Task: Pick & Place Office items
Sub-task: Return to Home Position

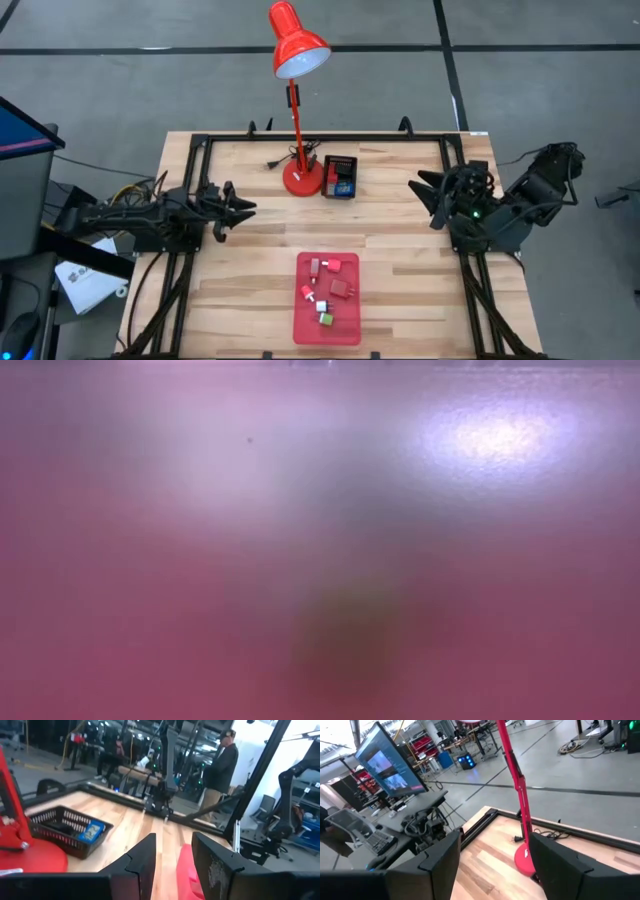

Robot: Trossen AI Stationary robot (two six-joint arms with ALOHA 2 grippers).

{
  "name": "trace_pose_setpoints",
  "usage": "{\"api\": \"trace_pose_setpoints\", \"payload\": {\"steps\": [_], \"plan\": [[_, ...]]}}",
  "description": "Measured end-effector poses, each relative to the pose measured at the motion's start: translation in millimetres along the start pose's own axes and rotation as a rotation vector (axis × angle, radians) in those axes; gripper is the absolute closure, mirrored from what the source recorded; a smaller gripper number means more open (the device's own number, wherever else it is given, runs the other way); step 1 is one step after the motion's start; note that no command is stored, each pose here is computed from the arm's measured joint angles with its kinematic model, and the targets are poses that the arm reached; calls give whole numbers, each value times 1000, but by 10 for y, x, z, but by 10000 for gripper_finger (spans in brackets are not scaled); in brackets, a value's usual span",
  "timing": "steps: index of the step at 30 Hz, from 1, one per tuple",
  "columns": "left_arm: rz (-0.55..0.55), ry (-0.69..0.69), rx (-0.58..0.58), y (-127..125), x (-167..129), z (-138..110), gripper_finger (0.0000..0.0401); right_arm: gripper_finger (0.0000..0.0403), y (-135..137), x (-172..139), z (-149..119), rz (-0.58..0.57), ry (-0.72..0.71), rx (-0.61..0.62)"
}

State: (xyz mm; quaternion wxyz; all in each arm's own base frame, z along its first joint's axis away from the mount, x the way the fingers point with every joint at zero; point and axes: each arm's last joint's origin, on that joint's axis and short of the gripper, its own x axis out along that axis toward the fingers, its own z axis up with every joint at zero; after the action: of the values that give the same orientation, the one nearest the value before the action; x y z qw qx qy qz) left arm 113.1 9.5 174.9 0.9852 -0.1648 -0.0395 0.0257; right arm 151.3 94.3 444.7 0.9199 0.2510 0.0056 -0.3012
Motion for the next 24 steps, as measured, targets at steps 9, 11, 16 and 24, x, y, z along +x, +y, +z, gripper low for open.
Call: {"api": "trace_pose_setpoints", "payload": {"steps": [9,11,16,24], "plan": [[62,38,17,31,-139,-58,280,174,-94,-36,-64,-24,27,-11],[74,41,20,36,-154,-66,280,174,-128,-48,-83,-33,37,-8],[99,46,21,46,-146,-74,280,174,-170,-56,-246,-36,60,-11],[135,107,-112,69,-92,-132,280,174,-442,81,-1051,-111,92,-27]]}}
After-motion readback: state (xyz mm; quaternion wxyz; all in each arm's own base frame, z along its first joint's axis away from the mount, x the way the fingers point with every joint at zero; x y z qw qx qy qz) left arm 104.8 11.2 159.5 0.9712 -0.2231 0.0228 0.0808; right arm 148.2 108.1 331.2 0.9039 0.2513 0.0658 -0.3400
